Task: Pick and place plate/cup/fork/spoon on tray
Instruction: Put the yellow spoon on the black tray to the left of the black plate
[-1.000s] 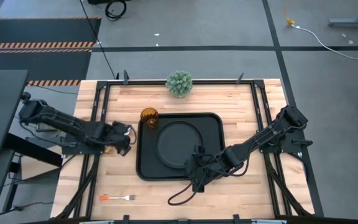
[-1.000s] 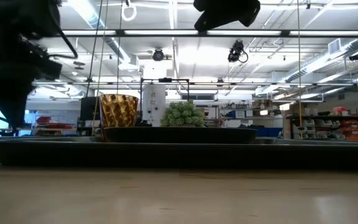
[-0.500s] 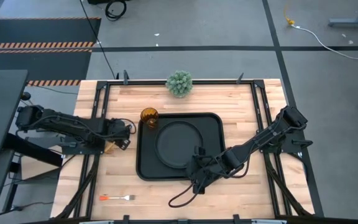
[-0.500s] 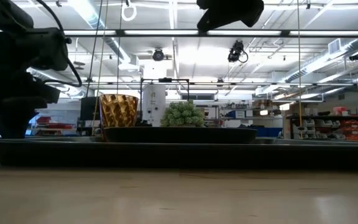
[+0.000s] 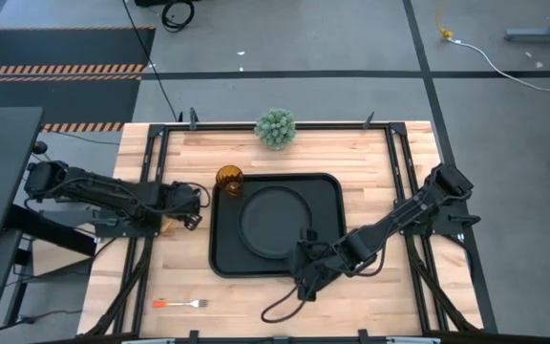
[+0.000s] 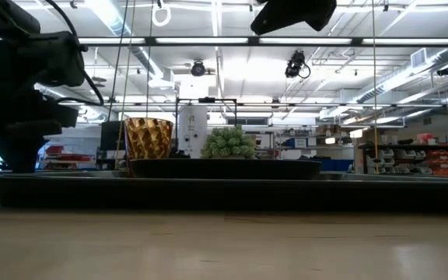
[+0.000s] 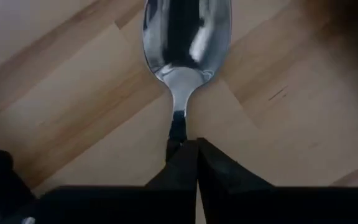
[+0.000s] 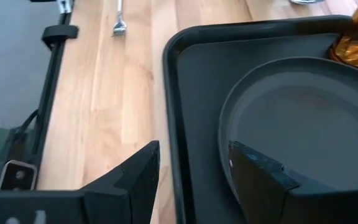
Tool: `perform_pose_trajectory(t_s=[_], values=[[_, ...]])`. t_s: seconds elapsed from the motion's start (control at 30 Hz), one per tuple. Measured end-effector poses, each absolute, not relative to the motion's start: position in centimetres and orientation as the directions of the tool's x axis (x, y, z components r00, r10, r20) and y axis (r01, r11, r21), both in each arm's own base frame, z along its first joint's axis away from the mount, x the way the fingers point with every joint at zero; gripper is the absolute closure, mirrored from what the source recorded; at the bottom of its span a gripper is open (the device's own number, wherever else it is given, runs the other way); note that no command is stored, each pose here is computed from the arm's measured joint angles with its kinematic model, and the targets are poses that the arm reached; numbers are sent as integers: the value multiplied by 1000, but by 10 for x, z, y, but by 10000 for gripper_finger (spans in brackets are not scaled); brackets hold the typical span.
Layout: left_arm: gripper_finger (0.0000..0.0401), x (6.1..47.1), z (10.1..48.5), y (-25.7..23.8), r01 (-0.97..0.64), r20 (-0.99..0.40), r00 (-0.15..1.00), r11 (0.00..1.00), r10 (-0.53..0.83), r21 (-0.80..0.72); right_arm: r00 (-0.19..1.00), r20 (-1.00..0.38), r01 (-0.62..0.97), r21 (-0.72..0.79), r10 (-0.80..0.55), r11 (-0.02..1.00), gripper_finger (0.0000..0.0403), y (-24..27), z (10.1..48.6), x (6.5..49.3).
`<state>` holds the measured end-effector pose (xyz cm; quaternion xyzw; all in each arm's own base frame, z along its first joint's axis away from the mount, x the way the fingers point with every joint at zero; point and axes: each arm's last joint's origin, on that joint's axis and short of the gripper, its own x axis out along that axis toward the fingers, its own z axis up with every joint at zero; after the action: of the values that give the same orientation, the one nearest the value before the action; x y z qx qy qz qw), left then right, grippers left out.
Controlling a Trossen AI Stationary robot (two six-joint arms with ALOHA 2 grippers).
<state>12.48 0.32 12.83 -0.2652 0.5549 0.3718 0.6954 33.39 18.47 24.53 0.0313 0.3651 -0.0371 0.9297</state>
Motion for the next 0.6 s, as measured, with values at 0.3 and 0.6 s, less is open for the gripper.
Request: perform_pose_trajectory(t_s=[0.3,0.6], values=[[398,143,161,-17,-783,-971,192,618,140,-66,727,-686,38,25,-10,999,206,202,245,323],[400,159,229,-53,-716,-932,351,667,90,-206,716,-698,21,15,-4,1000,206,208,243,317]])
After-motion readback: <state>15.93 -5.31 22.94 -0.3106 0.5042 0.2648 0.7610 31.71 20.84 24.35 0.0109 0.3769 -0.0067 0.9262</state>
